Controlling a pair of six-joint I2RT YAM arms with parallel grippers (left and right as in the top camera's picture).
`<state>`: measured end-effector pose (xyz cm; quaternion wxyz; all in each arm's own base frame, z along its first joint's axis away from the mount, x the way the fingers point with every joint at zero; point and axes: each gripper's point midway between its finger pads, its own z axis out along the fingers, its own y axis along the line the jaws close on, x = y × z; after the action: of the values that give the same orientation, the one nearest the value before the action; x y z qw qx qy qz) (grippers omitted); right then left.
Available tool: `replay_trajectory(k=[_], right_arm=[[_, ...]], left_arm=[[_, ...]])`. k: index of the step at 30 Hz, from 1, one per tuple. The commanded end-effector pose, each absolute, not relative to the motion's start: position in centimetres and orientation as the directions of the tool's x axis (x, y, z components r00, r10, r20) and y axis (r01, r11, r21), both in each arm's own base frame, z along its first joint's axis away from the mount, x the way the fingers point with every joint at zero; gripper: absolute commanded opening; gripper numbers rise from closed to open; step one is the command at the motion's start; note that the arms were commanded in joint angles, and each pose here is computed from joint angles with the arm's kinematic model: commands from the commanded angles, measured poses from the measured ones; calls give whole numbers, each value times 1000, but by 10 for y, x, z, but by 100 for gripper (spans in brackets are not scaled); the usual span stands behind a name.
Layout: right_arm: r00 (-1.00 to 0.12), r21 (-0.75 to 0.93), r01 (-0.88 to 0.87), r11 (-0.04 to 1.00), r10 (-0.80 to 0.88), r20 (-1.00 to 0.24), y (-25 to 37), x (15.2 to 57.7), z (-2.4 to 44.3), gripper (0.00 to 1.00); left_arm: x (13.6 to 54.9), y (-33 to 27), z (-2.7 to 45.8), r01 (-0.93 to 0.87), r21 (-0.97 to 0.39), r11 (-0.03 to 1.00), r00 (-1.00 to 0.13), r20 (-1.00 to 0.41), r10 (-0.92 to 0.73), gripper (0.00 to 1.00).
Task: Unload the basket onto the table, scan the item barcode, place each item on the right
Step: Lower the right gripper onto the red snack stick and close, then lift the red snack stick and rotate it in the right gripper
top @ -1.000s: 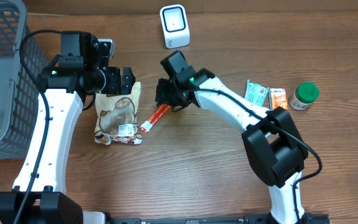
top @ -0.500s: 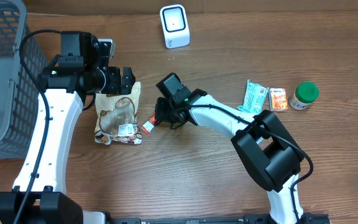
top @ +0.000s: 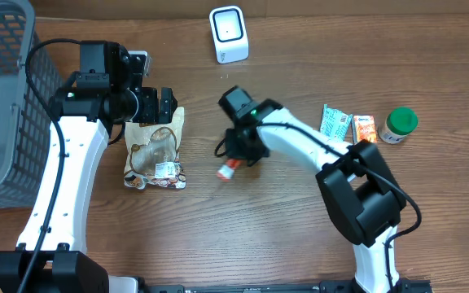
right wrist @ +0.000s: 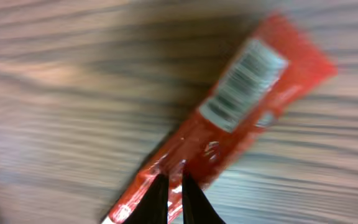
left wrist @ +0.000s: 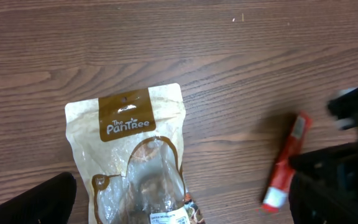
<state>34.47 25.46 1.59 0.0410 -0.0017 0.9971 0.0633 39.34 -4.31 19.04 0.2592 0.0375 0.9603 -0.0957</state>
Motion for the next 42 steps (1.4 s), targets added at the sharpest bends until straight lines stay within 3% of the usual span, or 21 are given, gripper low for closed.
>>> replay_trajectory(k=[1,4,9,13,17,24,35,42], right_arm=[[-982,44,-19,999,-10,-189,234,381,44,11],[-988,121,-25,992,-6,-156,247,380,61,12],[-999,196,-9,980,2,-54,263,359,68,27],[-996,157,79,984,72,49,266,327,57,37],[-996,124,71,990,64,60,274,309,43,43],[-988,16,156,988,156,11,262,302,23,42],[-988,5,156,988,156,12,254,295,1,39],[-993,-90,115,989,115,-9,231,296,2,36]], left_arm=[[396,-45,191,117,-177,977,-863,-506,12,100],[396,-45,191,117,-177,977,-863,-506,12,100],[396,-45,191,117,-176,977,-863,-506,12,100],[396,-45,191,117,-177,977,-863,-506,12,100],[396,-45,191,117,-177,977,-863,-506,12,100],[396,-45,191,117,-177,977,-863,-506,12,100],[396,-45,191,117,-177,977,-863,-506,12,100],[396,-45,191,117,-177,977,-863,-506,12,100]])
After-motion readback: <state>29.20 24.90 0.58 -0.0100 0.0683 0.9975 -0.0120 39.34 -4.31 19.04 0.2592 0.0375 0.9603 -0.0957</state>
